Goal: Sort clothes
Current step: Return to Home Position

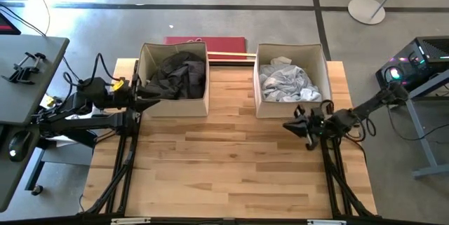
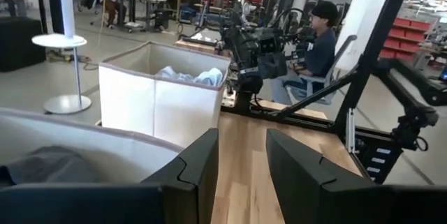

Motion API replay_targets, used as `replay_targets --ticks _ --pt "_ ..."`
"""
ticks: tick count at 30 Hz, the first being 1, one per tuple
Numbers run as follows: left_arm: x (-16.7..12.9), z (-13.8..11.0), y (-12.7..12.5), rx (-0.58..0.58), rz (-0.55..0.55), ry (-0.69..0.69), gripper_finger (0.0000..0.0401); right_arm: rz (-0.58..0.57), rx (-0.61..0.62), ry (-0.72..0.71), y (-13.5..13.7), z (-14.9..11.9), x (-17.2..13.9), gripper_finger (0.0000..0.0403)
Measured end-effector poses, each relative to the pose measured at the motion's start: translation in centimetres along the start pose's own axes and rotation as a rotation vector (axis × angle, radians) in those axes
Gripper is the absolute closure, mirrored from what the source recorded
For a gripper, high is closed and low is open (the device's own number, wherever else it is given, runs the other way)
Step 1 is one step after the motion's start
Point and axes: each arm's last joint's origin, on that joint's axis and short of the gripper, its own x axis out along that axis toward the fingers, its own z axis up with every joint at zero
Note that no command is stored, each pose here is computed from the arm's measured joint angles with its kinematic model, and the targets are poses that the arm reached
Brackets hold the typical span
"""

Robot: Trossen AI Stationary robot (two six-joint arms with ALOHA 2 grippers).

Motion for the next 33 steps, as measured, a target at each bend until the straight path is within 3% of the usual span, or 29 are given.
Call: replay_targets --ticks 6,9,13,16,20,26,33 --pt "0.0 0.0 0.1 -0.045 0.038 0.0 0.029 0.001 -0.152 0.015 -0.8 0.6 -1.9 0.0403" --pt "0.0 0.0 0.2 -0.061 0.072 -0.006 0.029 -0.015 -0.163 -0.02 -1.5 1.2 -3.2 0.0403" --pt "0.1 -0.1 0.3 -0.063 0.097 -0.008 0.029 -0.083 -0.177 0.103 -1.9 2.0 -3.5 0.0403" --pt "0.4 -0.6 0.4 -0.063 0.11 -0.003 0.029 -0.141 -0.195 0.106 -1.9 3.6 -3.8 0.0403" --pt "0.9 -1.4 0.6 -0.053 0.122 0.018 0.029 -0.097 -0.233 0.084 -1.7 4.8 -3.9 0.0403" --pt "1.5 -2.1 0.7 -0.034 0.107 0.005 0.029 -0.013 -0.166 0.161 -2.7 1.5 -3.3 0.0403" --pt "1.5 -2.1 0.7 -0.035 0.104 -0.01 0.029 0.073 -0.169 0.105 -3.5 -0.7 -2.9 0.0403"
